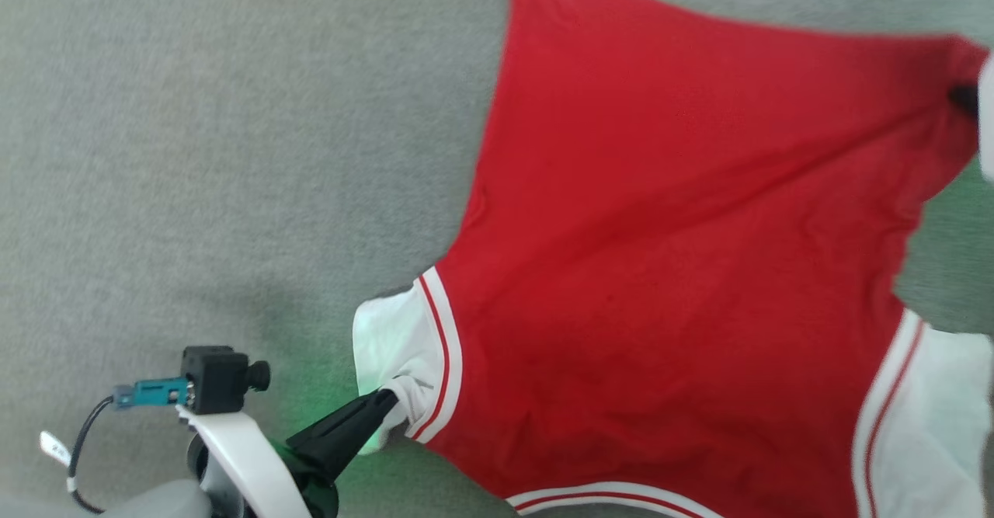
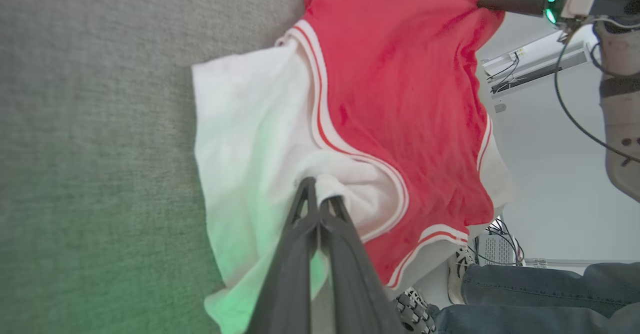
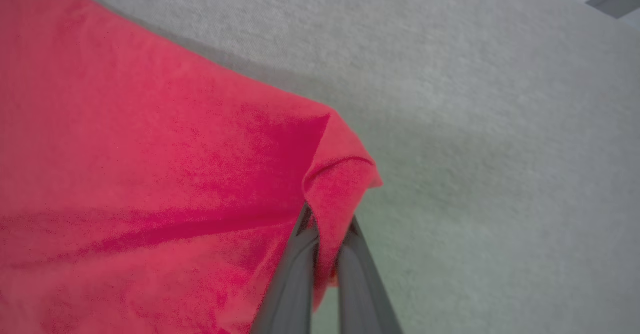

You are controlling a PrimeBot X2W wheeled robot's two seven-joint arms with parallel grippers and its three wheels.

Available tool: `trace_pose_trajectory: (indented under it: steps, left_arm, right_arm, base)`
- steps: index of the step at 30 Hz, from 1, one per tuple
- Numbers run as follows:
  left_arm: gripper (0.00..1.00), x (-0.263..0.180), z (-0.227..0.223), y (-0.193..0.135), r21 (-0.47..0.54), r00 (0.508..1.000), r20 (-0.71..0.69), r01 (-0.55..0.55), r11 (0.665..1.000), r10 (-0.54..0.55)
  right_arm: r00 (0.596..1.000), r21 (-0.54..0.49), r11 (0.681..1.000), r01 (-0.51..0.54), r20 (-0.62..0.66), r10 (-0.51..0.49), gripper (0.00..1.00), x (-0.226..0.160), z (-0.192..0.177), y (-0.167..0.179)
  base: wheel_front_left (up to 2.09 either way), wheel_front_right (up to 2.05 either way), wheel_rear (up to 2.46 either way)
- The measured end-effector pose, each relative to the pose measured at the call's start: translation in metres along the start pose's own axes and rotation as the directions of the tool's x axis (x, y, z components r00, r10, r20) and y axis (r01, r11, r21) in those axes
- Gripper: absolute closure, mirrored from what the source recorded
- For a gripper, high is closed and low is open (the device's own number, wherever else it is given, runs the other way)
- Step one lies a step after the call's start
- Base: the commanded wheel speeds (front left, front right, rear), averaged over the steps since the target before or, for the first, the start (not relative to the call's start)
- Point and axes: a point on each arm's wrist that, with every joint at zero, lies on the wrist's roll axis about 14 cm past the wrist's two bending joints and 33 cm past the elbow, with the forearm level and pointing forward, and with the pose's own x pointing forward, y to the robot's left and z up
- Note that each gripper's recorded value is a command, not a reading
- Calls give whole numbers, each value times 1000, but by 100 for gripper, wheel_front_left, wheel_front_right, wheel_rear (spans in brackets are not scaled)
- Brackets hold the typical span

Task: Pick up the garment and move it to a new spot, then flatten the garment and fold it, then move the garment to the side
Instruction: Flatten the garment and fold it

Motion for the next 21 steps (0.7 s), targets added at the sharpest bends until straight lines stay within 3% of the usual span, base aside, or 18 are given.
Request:
trace_pose_trajectory:
  steps: [4,9,17,21]
  left_arm:
    - [100,-1,3,-6,5,1000,18,15,1000,-16]
    - [100,1,8,-12,22,999,33,38,999,-38]
    - [100,5,27,-12,77,996,72,44,996,-49]
    - [100,5,29,-10,100,996,76,40,994,-48]
  right_arm:
    - [998,-29,999,18,-57,-19,100,-37,-42,-15]
    - [976,-10,1000,-9,-218,6,100,-78,-126,-14]
    - [864,72,987,-141,-478,158,100,-127,-256,50]
    - [838,109,976,-191,-499,220,100,-133,-274,75]
  base:
    - [0,0,0]
    - [0,0,0]
    - [0,0,0]
    - [0,0,0]
